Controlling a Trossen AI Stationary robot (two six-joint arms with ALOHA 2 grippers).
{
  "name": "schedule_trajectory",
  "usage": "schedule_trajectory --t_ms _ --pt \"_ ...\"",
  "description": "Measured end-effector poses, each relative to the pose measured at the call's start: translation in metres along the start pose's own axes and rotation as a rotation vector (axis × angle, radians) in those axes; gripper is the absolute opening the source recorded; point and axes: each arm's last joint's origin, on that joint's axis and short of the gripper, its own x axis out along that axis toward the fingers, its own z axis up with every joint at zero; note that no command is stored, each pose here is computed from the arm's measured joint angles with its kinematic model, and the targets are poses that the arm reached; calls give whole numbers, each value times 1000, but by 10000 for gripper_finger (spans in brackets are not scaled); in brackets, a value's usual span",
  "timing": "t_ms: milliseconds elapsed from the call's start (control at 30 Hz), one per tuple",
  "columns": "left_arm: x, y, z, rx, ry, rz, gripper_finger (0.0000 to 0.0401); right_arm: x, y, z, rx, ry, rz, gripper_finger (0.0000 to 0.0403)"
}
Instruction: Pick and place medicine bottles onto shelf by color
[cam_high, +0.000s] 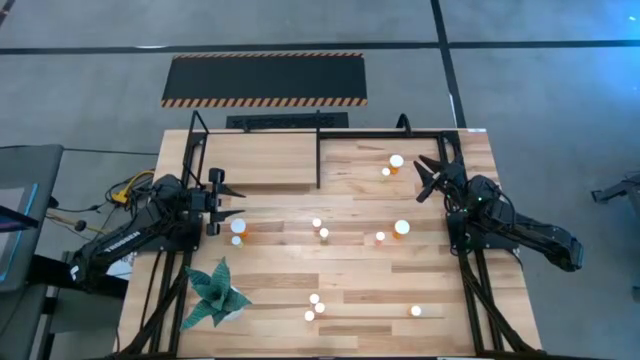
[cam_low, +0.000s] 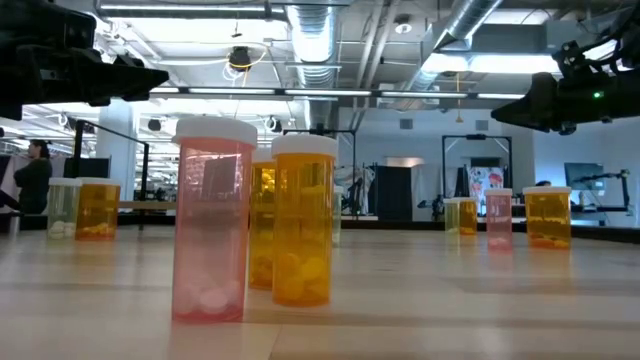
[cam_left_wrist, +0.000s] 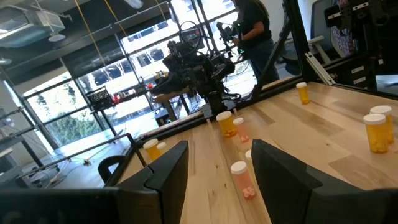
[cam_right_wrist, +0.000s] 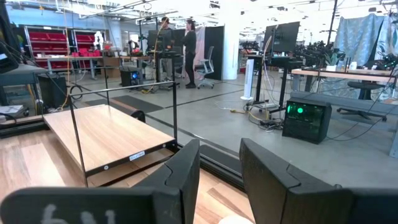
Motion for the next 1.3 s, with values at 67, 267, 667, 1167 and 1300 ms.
schedule_trajectory --t_ms 67,267,667,1167,1300 --pt "0 0 0 0 0 0 166 0 0 0 0 1 0 138" --pt "0 0 0 0 0 0 166 0 0 0 0 0 0 137" --pt "0 1 0 -28 8 25 166 0 0 0 0 0 0 137" --pt "0 1 0 -36 8 26 166 0 0 0 0 0 0 138" --pt "0 1 0 -23 8 26 166 0 0 0 0 0 0 139"
